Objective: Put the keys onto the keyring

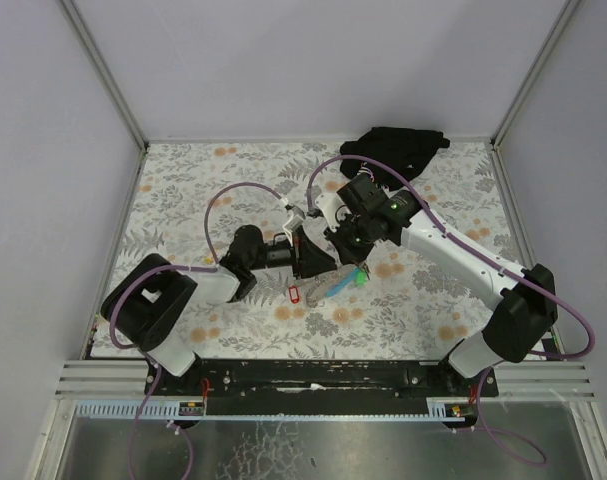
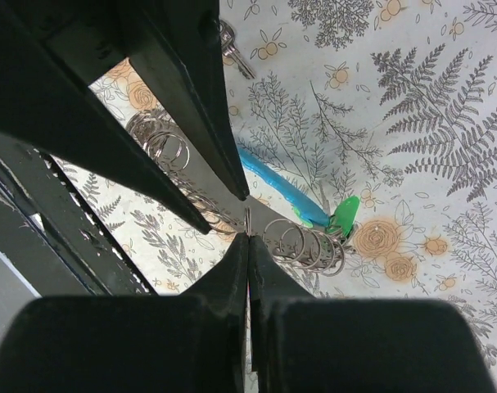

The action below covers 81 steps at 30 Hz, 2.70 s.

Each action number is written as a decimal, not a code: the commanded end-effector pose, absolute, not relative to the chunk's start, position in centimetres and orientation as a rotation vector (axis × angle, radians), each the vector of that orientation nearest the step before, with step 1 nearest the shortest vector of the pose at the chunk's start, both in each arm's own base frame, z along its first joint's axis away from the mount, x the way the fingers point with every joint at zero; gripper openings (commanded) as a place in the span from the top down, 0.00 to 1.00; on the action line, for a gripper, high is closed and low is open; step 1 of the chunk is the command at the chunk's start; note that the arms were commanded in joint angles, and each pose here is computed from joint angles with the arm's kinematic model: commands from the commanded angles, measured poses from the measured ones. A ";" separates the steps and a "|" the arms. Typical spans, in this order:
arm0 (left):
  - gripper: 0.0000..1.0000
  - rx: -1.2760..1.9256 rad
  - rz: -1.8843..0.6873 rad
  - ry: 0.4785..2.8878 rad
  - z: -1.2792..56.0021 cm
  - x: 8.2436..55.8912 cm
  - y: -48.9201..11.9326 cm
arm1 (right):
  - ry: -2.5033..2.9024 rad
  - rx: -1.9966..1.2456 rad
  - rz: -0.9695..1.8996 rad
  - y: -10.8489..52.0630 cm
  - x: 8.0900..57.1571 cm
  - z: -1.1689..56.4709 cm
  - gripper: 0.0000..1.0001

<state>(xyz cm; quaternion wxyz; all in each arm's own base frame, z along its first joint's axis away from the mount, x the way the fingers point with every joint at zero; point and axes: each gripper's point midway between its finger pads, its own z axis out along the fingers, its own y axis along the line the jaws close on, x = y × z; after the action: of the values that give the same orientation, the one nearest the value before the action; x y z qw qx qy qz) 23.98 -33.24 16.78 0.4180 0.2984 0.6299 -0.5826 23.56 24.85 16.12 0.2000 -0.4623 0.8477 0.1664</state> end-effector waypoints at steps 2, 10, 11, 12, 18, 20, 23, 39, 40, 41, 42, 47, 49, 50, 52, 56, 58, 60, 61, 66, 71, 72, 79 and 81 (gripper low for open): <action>0.78 0.863 -1.454 1.505 16.6 23.7 -33.6 | 2.262 -1.337 0.536 26.0 23.4 17.8 1.00; 0.78 0.933 -1.428 1.468 16.3 23.7 -33.7 | 2.225 -1.390 0.573 26.5 23.2 17.7 1.00; 0.78 0.937 -1.423 1.470 16.2 23.8 -33.7 | 2.218 -1.398 0.576 26.6 23.2 17.7 1.00; 0.78 0.941 -1.418 1.469 16.3 23.9 -33.6 | 2.215 -1.403 0.578 26.6 23.2 17.7 1.00; 0.79 0.952 -1.407 1.457 16.7 23.8 -33.2 | 2.218 -1.432 0.584 26.6 23.0 17.0 1.00; 0.80 0.956 -1.413 1.453 16.9 23.7 -33.2 | 2.223 -1.437 0.588 26.7 23.0 16.7 1.00; 0.81 0.954 -1.413 1.449 17.1 23.6 -33.1 | 2.223 -1.447 0.595 26.8 22.9 16.5 1.00; 0.73 0.971 -1.421 1.434 17.4 23.6 -32.6 | 2.175 -1.469 0.638 27.2 22.6 17.0 1.00; 0.73 0.974 -1.431 1.431 17.4 23.5 -32.6 | 2.172 -1.473 0.643 27.2 22.5 17.0 1.00; 0.73 0.977 -1.438 1.426 17.4 23.4 -32.7 | 2.170 -1.474 0.646 27.3 22.5 17.0 1.00; 0.74 0.977 -1.445 1.426 17.4 23.4 -32.7 | 2.170 -1.475 0.650 27.3 22.5 17.0 1.00; 0.78 0.984 -1.462 1.420 17.4 23.3 -32.9 | 2.169 -1.484 0.662 27.5 22.4 16.8 1.00; 0.81 0.988 -1.467 1.417 17.4 23.2 -32.9 | 2.167 -1.486 0.670 27.6 22.4 16.8 1.00; 0.81 0.987 -1.467 1.418 17.4 23.2 -32.9 | 2.164 -1.487 0.676 27.7 22.4 16.8 1.00; 0.83 0.989 -1.470 1.417 17.4 23.1 -32.9 | 2.164 -1.489 0.685 27.8 22.4 16.7 1.00; 0.86 0.994 -1.477 1.412 17.4 22.9 -33.0 | 2.177 -1.494 0.694 28.0 22.4 16.4 1.00; 0.88 0.997 -1.480 1.409 17.5 22.9 -33.1 | 2.181 -1.499 0.703 28.1 22.4 16.3 1.00; 0.91 0.996 -1.481 1.410 17.4 22.9 -33.1 | 2.182 -1.501 0.708 28.2 22.4 16.2 1.00; 0.93 0.996 -1.480 1.406 17.5 22.9 -33.1 | 2.180 -1.501 0.709 28.2 22.4 16.2 1.00; 1.00 0.981 -1.491 1.391 17.9 22.7 -33.0 | 2.181 -1.501 0.709 28.3 22.5 16.2 1.00; 1.00 0.930 -1.497 1.391 18.1 22.7 -32.8 | 2.169 -1.461 0.701 28.5 22.8 16.8 0.99; 1.00 0.919 -1.496 1.392 18.2 22.7 -32.7 | 2.168 -1.451 0.701 28.5 22.9 16.9 0.99; 1.00 0.924 -1.512 1.388 18.2 22.4 -32.7 | 2.182 -1.443 0.692 28.3 22.9 16.8 0.96; 1.00 0.916 -1.513 1.387 18.3 22.4 -32.7 | 2.192 -1.432 0.682 28.2 23.0 16.8 0.89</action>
<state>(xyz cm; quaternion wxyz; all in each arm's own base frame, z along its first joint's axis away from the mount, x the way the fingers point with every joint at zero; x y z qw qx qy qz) 22.61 -32.27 15.54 0.3868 0.3467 0.6092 -0.5992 22.37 26.90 15.59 0.1877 -0.5193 0.7998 0.2352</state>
